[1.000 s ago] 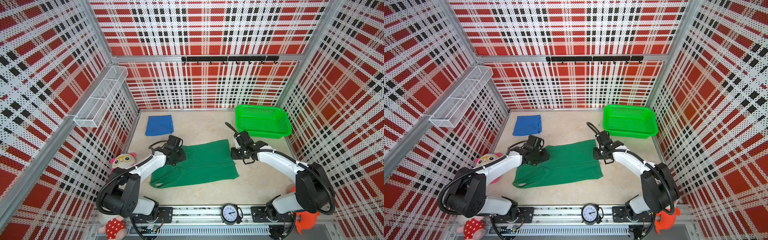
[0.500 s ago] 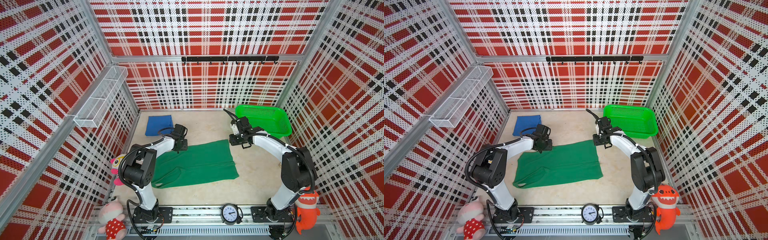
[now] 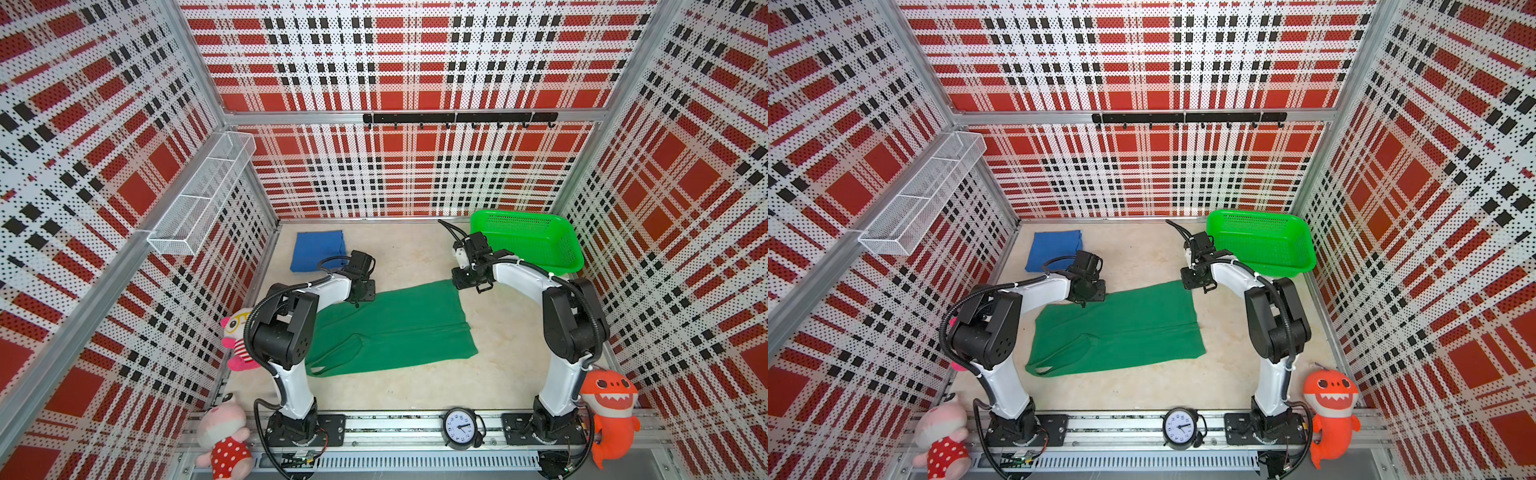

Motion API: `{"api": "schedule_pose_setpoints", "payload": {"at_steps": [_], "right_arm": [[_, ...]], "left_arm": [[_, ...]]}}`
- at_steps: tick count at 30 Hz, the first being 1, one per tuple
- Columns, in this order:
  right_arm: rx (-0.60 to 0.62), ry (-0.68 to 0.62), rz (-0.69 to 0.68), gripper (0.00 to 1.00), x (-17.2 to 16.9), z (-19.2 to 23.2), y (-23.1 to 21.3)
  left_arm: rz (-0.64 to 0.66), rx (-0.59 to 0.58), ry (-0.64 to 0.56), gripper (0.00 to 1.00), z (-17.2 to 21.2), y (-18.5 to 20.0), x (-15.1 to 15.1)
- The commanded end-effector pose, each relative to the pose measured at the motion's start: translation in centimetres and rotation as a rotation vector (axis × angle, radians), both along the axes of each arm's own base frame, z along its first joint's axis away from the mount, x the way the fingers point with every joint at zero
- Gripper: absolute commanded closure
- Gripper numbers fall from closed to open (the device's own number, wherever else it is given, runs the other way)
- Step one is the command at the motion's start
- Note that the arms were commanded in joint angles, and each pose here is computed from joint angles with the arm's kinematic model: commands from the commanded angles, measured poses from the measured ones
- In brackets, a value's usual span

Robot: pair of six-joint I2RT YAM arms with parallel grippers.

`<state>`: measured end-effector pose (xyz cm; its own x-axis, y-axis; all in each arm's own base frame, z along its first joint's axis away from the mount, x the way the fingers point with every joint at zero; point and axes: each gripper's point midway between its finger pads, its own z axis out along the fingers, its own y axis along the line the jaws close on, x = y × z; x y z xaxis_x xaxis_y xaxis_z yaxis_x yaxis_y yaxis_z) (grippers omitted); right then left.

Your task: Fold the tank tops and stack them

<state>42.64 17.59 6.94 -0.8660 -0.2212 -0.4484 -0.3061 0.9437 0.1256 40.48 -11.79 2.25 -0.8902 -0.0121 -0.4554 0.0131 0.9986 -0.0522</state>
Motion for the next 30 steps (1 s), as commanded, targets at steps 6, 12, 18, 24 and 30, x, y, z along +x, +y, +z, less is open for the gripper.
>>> {"api": "schedule_pose_setpoints", "payload": {"at_steps": [6, 12, 18, 24, 30], "right_arm": [[-0.039, -0.017, -0.001, 0.64, 2.7, -2.4, 0.0], [-0.033, 0.002, 0.016, 0.67, 3.4, -4.1, 0.6], [-0.032, -0.017, 0.039, 0.82, 4.1, -4.2, 1.0], [-0.070, -0.064, 0.066, 0.98, 4.5, -2.8, 0.5], [-0.070, -0.100, 0.092, 0.76, 4.5, -0.8, 0.6]], "left_arm": [[0.042, -0.009, 0.039, 0.56, -2.3, 0.7, -0.2], [0.048, -0.009, 0.041, 0.71, -2.4, 0.8, -0.1], [0.034, -0.011, 0.017, 0.85, -1.4, 0.3, 0.8], [-0.004, 0.010, -0.022, 0.92, 0.3, -0.5, 1.8], [-0.011, 0.020, -0.026, 0.82, 0.8, -0.7, 2.0]]}}
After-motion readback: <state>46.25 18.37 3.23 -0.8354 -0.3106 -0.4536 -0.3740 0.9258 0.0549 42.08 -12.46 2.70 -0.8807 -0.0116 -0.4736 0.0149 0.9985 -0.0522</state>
